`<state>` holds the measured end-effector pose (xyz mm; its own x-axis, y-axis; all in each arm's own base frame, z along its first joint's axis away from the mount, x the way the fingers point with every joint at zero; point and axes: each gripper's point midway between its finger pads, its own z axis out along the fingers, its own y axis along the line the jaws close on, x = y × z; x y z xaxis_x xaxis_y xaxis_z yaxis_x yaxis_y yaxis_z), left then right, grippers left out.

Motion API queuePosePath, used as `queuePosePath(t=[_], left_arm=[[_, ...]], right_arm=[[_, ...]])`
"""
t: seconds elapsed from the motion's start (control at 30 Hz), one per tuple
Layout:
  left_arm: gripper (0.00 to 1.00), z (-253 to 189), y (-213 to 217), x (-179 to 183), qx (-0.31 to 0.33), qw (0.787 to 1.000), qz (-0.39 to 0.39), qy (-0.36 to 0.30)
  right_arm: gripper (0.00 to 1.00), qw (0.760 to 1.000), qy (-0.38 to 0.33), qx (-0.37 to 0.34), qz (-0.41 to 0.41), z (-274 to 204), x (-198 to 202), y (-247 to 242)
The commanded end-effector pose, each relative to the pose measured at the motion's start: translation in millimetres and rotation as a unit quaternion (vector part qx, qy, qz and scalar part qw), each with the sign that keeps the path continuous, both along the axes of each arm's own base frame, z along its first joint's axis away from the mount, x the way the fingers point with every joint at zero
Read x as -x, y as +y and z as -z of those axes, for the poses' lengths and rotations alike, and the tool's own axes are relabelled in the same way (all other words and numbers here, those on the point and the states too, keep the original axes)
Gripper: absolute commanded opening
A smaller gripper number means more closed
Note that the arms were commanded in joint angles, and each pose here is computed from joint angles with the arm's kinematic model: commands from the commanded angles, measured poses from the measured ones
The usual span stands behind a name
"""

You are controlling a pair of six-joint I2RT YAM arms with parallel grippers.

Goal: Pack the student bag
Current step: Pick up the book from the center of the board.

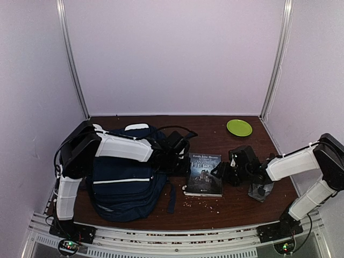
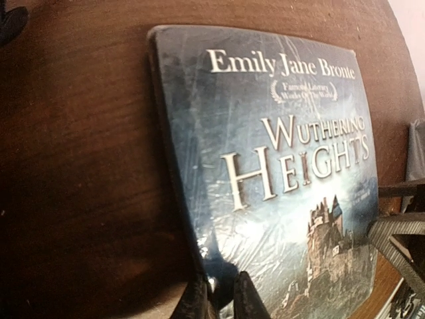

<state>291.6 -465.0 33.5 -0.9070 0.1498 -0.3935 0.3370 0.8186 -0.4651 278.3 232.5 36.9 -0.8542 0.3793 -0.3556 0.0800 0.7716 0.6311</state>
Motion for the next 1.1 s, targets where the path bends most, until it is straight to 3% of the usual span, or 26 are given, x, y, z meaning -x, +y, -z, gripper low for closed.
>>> queuePosePath(t=[0.0,0.2,0.37,0.73,1.07], left_arm=[[0.15,28,-18,28,0.027,0.998,0.042,0.03],[0.06,35,-18,33,0.043,0.997,0.04,0.044],[0.05,33,-19,35,0.052,0.997,0.038,0.047],[0.06,17,-23,35,0.071,0.996,0.04,0.041],[0.06,9,-33,45,0.095,0.993,0.051,0.047]], right_arm=[[0.59,0.988,0.028,-0.11,-0.108,-27,27,53],[0.55,0.978,-0.005,-0.169,-0.125,-72,26,65],[0.53,0.975,-0.029,-0.184,-0.12,-96,26,62],[0.53,0.976,-0.046,-0.184,-0.103,-105,28,52],[0.53,0.967,-0.064,-0.237,-0.074,-121,22,52]])
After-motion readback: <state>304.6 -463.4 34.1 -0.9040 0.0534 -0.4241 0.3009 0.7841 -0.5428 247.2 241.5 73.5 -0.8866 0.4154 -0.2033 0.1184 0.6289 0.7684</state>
